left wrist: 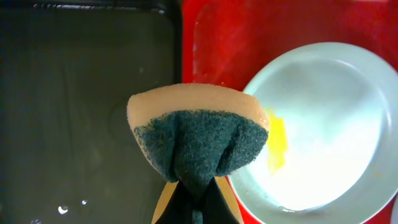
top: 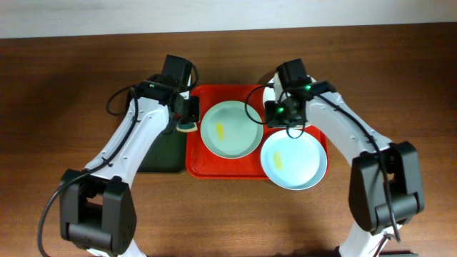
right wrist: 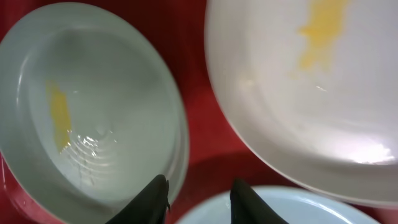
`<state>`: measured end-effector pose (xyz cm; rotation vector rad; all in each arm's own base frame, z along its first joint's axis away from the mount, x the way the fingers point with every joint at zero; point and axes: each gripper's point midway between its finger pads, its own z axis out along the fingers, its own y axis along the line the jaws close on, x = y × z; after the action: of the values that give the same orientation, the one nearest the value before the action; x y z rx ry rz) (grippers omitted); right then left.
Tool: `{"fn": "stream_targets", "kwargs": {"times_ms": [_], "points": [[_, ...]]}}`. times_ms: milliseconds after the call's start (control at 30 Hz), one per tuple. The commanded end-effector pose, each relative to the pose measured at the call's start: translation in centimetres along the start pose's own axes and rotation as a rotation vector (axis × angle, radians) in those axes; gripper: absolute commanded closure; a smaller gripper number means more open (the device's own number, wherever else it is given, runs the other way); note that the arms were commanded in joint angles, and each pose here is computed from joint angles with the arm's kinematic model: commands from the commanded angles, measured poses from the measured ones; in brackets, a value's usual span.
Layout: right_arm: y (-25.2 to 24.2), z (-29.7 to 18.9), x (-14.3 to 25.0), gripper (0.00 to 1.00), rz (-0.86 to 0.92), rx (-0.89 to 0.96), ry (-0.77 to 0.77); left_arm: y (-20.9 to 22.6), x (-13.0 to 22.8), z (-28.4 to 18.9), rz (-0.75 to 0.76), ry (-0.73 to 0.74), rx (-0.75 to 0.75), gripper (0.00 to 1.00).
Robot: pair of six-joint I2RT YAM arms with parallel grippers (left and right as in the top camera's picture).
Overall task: Clean dirty plates on tray and stack at the side
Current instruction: 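Reach the right gripper to the pale green plate rim and grasp it, then hold the plate with the right gripper and scrub it with the sponge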
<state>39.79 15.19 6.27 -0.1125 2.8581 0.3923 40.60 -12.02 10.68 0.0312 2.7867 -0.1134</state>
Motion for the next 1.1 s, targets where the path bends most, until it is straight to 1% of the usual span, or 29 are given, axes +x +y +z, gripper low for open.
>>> {"fn": "stream_targets", "kwargs": {"times_ms": [0, 133, 267, 433, 467, 500, 533, 567, 633, 700, 867, 1067], "points": [[1.4, 1.4, -0.1, 0.67, -0.038, 0.013, -0.001, -0.8, -0.8, 0.0, 0.007, -0.024, 0.019, 1.00], [1.7, 2.9, -0.2, 0.68, -0.052, 0.013, -0.003, -0.9, -0.8, 0.3, 0.008, -0.023, 0.019, 1.00], [1.2, 4.8, 0.2, 0.74, -0.021, 0.022, 0.024, -0.8, -0.5, 1.0, 0.008, -0.002, 0.013, 1.00], [1.1, 5.3, 0.3, 0.75, -0.020, 0.023, 0.030, -0.8, 0.0, 2.1, 0.008, 0.025, 0.009, 1.00], [1.1, 5.3, 0.3, 0.78, -0.020, 0.023, 0.030, -0.8, 0.0, 2.1, 0.008, 0.026, 0.009, 1.00], [1.1, 5.3, 0.3, 0.85, -0.020, 0.023, 0.030, -0.8, 0.0, 2.1, 0.008, 0.025, 0.009, 1.00], [1.1, 5.3, 0.3, 0.94, -0.020, 0.022, 0.030, -0.8, -0.1, 2.1, 0.008, 0.022, 0.010, 1.00], [1.2, 5.3, 0.3, 0.96, -0.020, 0.016, 0.032, -0.9, -0.2, 2.1, 0.009, 0.019, 0.017, 1.00], [1.5, 5.3, 0.4, 0.96, -0.013, -0.002, 0.038, -1.5, -0.3, 2.1, 0.018, 0.018, 0.047, 1.00], [2.0, 5.3, 0.5, 0.96, 0.026, -0.027, 0.045, -2.7, -0.3, 2.0, 0.079, 0.016, 0.103, 1.00], [1.9, 5.3, 0.6, 0.96, 0.058, -0.024, 0.048, -3.1, -0.1, 2.0, 0.088, 0.022, 0.108, 1.00], [1.9, 5.2, 0.9, 0.96, 0.089, -0.021, 0.061, -5.0, 0.9, 2.8, 0.119, 0.050, 0.141, 1.00]]}}
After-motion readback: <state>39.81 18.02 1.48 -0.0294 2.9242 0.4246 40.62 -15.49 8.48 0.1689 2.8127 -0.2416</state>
